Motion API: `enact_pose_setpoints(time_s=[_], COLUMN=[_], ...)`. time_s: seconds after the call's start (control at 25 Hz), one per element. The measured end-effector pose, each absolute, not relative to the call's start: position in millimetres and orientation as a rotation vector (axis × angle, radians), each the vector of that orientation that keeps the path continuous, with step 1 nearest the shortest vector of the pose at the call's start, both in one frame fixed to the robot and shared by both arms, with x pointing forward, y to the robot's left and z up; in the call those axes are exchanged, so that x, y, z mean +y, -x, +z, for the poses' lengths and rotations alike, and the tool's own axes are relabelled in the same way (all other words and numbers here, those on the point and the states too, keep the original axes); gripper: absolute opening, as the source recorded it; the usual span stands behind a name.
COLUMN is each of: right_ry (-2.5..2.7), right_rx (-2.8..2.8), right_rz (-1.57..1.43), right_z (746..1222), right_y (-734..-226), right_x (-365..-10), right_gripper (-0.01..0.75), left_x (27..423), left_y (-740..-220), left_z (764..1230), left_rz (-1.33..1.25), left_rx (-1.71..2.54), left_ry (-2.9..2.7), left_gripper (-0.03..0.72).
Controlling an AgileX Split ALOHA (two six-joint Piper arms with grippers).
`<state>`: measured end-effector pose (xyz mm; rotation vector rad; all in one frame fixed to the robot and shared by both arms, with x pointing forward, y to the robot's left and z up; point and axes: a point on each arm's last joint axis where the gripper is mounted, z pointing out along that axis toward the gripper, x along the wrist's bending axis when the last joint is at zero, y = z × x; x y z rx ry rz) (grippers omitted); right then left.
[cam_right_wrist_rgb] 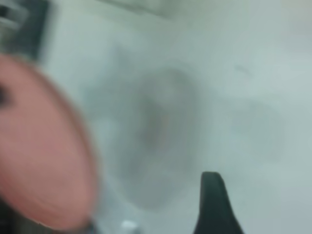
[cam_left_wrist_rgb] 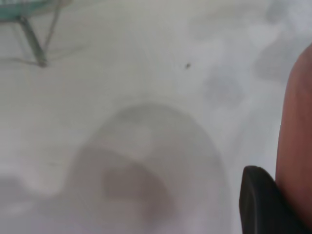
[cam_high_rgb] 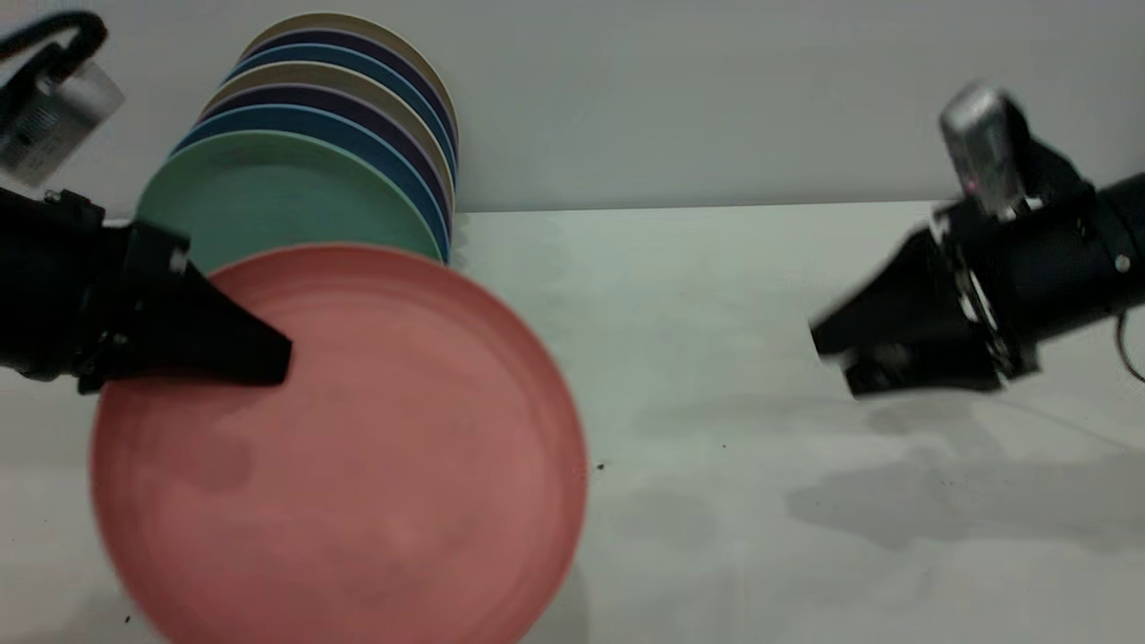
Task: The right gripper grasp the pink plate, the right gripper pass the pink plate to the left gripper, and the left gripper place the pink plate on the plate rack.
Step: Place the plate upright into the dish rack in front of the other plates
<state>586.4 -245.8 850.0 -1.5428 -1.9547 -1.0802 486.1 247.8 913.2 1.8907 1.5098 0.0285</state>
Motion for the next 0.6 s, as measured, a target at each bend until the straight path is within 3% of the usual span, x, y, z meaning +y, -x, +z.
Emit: enact_pose_setpoints(time_s=[0.2, 0.6], right_ry=[1.676, 1.691], right_rx=[-2.148, -2.285], right_rz=[-0.95, -0.993], right_z=[873, 921], right_y=[-588, -585], right_x=[-259, -263], right_gripper=[0.512, 0.512], left_x=[249, 252], left_y=[-506, -541], left_z=[934, 1015], left_rz=[0.182, 0.774], left_rx=[1.222, 0.212], left_ry=[-2.122, -2.46], left_gripper=[0.104, 0.104])
